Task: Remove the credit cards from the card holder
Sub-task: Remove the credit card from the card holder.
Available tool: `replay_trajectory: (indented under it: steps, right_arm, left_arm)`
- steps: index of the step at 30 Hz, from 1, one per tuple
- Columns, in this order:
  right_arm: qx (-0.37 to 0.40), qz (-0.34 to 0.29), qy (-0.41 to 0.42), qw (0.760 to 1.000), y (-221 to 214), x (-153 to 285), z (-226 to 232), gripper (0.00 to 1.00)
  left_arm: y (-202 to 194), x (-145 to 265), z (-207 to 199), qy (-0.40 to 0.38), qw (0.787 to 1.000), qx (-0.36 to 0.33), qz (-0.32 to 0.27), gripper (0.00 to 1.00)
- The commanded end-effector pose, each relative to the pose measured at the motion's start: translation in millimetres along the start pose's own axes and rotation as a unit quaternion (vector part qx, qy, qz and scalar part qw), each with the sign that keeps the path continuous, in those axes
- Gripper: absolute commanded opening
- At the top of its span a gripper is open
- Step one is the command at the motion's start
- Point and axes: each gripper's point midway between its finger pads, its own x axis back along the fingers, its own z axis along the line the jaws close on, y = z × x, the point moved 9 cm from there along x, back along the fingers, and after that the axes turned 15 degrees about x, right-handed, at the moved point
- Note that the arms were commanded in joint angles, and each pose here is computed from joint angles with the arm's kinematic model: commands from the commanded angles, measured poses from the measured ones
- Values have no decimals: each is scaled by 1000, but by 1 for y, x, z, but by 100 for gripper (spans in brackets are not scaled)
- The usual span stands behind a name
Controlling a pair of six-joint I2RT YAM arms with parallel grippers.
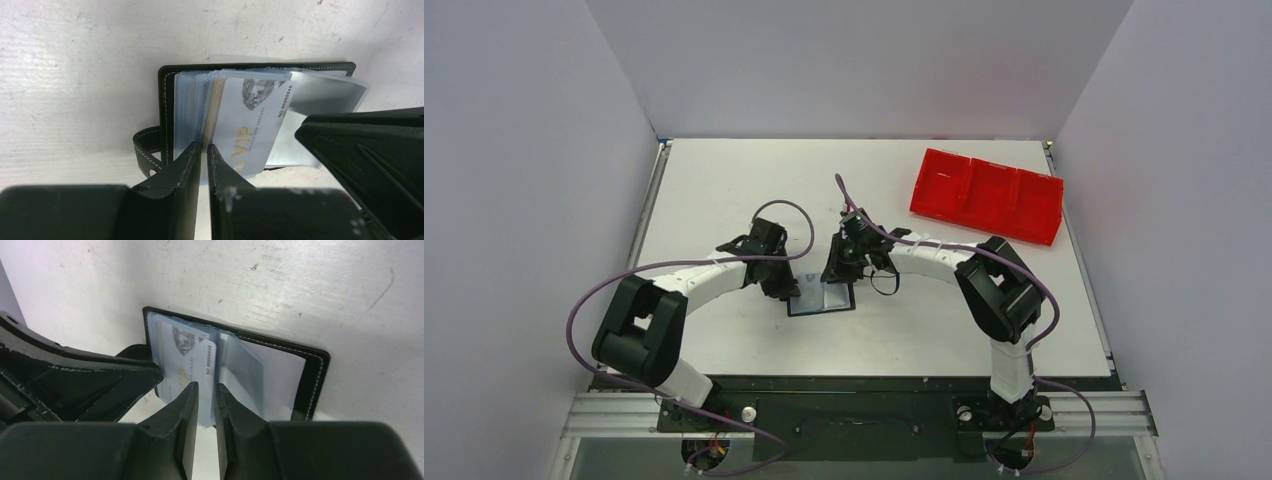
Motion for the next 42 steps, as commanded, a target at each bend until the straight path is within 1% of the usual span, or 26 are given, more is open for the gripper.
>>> replay_trajectory:
  steps: [1,7,13,15,20,26,31,35,39,42]
  right_arm:
    - [7,-31,38,999,10,7,11,16]
    - [0,-26,31,999,7,2,5,14]
    - [-12,-25,33,999,1,0,-2,20]
    - [-17,-26,39,999,-1,-1,-4,20]
    - [-32,-30,64,997,-2,-6,-2,20]
    - [-44,-35,81,995,-3,-10,0,16]
    - [-51,-38,80,995,-5,-11,-3,10]
    - [-57,-42,83,994,-4,-12,-5,8]
    - [-59,-43,82,994,-4,-14,-7,14]
    - [-59,-41,78,994,-6,-16,-8,14]
  left_arm:
    - [13,-3,-15,-26,999,-7,-26,8]
    - [12,-8,-12,-13,1000,-7,-22,8]
    - [9,-11,-7,4,1000,-7,-17,7]
    - [7,-13,-6,8,1000,-7,-15,5]
    - [6,-14,-4,13,1000,-6,-13,5]
    - [5,-15,-4,15,1000,-5,-13,5]
    - [4,-16,-2,21,1000,-1,-13,1]
    - [2,-18,0,25,1000,0,-10,0]
    - [0,-19,1,30,999,0,-9,0]
    - [0,-20,2,33,999,0,-8,0]
